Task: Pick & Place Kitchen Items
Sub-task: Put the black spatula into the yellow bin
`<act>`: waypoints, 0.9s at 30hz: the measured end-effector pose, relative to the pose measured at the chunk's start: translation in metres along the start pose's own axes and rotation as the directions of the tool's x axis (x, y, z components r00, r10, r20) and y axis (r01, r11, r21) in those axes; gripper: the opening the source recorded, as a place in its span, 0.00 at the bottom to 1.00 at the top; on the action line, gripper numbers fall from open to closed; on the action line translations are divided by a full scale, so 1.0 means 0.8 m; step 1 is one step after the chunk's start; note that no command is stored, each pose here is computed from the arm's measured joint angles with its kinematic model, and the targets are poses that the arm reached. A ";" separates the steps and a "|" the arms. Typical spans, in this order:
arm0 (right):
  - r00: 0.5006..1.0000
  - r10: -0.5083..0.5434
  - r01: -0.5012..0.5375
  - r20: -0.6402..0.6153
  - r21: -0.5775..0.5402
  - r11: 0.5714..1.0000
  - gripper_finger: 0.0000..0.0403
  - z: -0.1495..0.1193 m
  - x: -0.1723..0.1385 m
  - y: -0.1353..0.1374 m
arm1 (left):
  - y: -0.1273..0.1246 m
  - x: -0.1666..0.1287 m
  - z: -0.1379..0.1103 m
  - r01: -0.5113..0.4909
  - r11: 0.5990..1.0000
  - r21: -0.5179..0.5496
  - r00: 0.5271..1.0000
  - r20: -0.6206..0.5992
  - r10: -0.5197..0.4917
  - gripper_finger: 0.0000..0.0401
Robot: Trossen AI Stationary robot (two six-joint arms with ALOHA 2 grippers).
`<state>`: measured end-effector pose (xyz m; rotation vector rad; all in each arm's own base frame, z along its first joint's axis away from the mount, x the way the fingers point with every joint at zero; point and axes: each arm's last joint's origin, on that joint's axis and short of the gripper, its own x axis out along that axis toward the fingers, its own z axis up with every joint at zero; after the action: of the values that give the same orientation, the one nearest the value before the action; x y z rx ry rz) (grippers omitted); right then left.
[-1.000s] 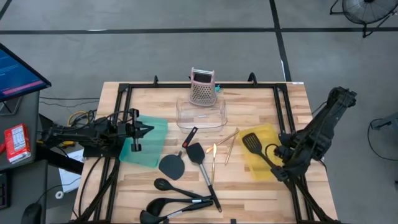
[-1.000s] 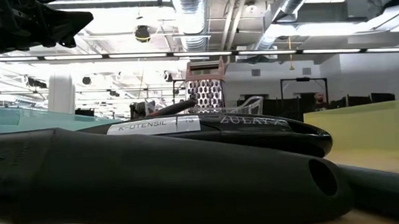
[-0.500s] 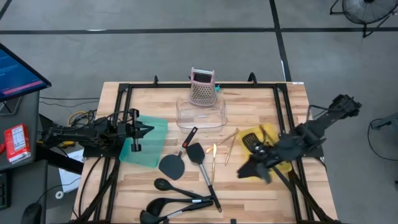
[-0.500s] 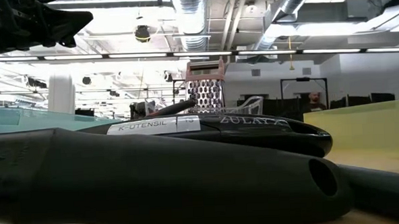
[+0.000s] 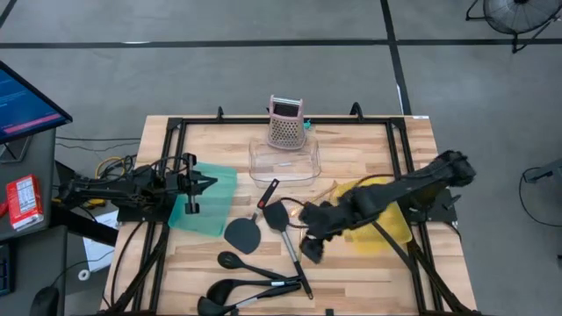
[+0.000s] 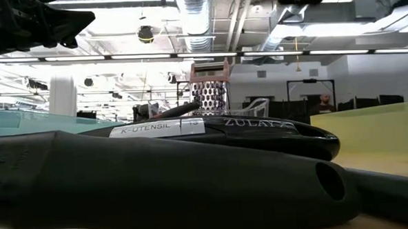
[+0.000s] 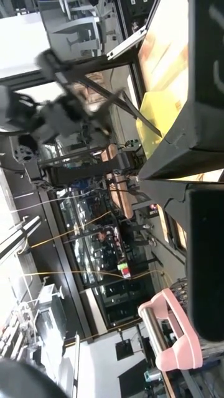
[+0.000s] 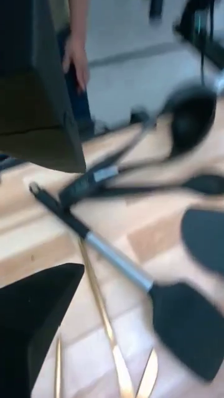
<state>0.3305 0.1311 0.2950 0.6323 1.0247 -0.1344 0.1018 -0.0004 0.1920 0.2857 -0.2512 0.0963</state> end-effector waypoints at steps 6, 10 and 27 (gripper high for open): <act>0.988 -0.135 0.139 -0.073 0.048 0.989 0.64 0.018 0.077 -0.019 | 0.000 0.000 0.000 -0.002 1.000 0.000 1.000 0.002 0.002 0.00; 0.973 -0.199 0.208 -0.117 0.074 0.975 0.64 0.027 0.120 -0.031 | 0.000 0.000 0.000 -0.002 1.000 0.000 1.000 0.002 0.002 0.00; 0.933 -0.298 0.314 -0.203 0.053 0.948 0.64 0.023 0.206 -0.046 | 0.000 0.000 0.001 0.000 1.000 -0.001 1.000 0.010 0.000 0.00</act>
<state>0.4176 0.1209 0.1490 0.5651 1.3080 -0.3990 0.1016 -0.0004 0.1928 0.2855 -0.2608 0.0948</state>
